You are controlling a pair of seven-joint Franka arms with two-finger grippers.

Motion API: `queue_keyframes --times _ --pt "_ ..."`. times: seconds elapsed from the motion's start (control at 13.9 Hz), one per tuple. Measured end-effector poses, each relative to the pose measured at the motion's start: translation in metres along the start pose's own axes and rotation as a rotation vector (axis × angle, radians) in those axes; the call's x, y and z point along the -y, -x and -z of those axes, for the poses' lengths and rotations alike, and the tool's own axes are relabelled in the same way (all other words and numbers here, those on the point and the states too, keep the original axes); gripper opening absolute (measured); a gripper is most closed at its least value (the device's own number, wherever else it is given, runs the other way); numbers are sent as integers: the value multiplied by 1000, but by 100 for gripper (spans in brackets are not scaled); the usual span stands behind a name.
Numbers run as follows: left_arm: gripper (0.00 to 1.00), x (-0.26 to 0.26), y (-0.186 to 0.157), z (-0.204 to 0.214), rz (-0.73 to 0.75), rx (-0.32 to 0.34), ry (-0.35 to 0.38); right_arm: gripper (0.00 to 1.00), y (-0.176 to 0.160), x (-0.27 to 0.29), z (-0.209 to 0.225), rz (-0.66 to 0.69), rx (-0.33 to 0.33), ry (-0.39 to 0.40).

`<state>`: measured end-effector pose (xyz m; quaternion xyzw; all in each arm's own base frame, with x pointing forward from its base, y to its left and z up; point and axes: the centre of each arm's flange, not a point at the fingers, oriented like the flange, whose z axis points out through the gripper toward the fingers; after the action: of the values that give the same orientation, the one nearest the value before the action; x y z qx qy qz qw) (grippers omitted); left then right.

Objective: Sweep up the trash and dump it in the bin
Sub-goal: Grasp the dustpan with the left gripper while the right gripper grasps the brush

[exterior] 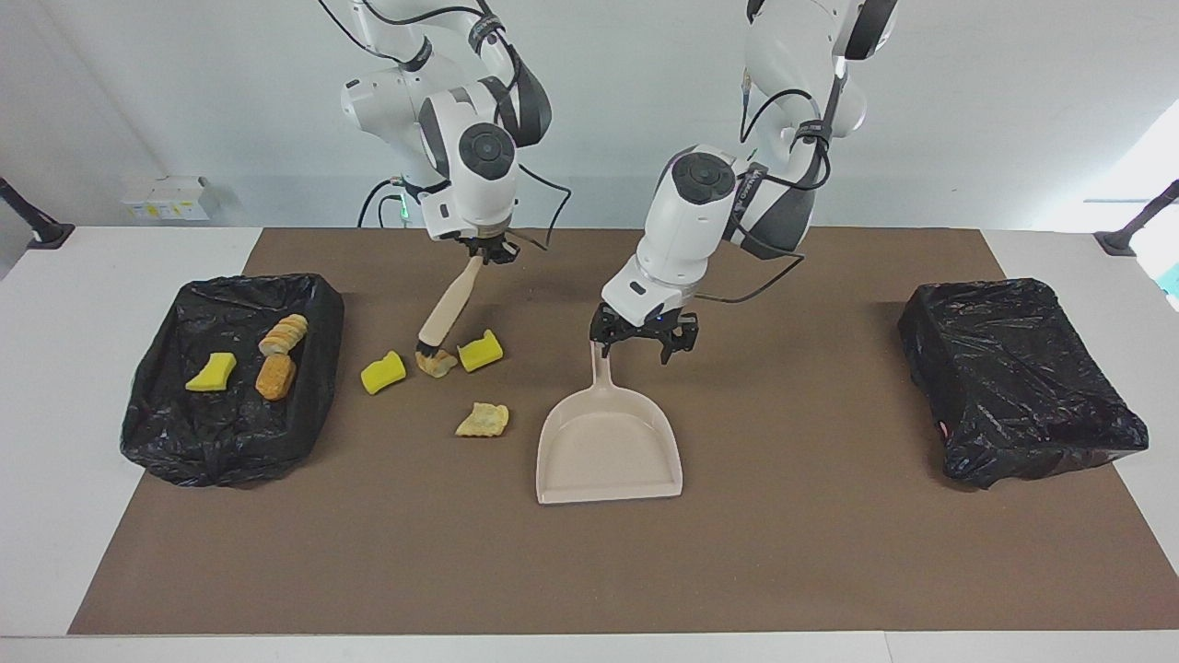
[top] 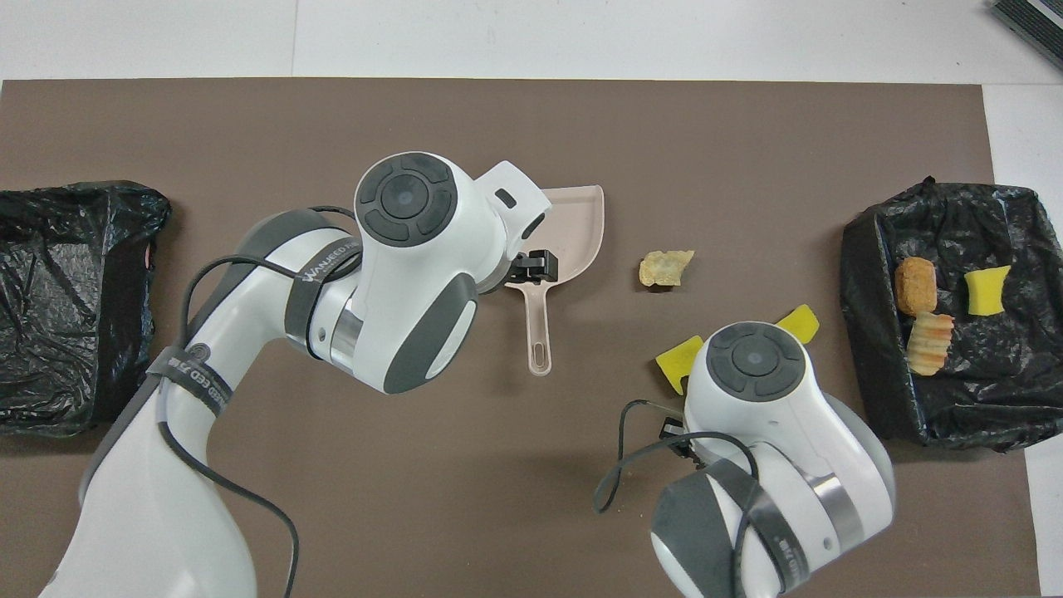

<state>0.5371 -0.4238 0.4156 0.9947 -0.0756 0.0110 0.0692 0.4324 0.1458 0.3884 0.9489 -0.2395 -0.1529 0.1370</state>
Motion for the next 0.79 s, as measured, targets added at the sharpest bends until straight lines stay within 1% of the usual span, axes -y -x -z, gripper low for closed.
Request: queue_keyframes --times 0.22,0.5,0.58,0.65,0.79 --pt "100 -23 12 -39 -10 31 -32 26 -35 -30 -10 24 8 -37" --pt "100 -19 11 -47 -4 39 -44 26 -55 -50 -19 89 5 -58" --pt "92 -19 11 -48 -4 42 -46 26 -60 -56 -21 109 4 -62" --pt "86 -18 13 -52 -4 49 -50 26 -67 -63 -23 130 5 -66" --pt "87 -17 18 -59 -7 63 -59 26 -79 -77 -26 158 4 -77"
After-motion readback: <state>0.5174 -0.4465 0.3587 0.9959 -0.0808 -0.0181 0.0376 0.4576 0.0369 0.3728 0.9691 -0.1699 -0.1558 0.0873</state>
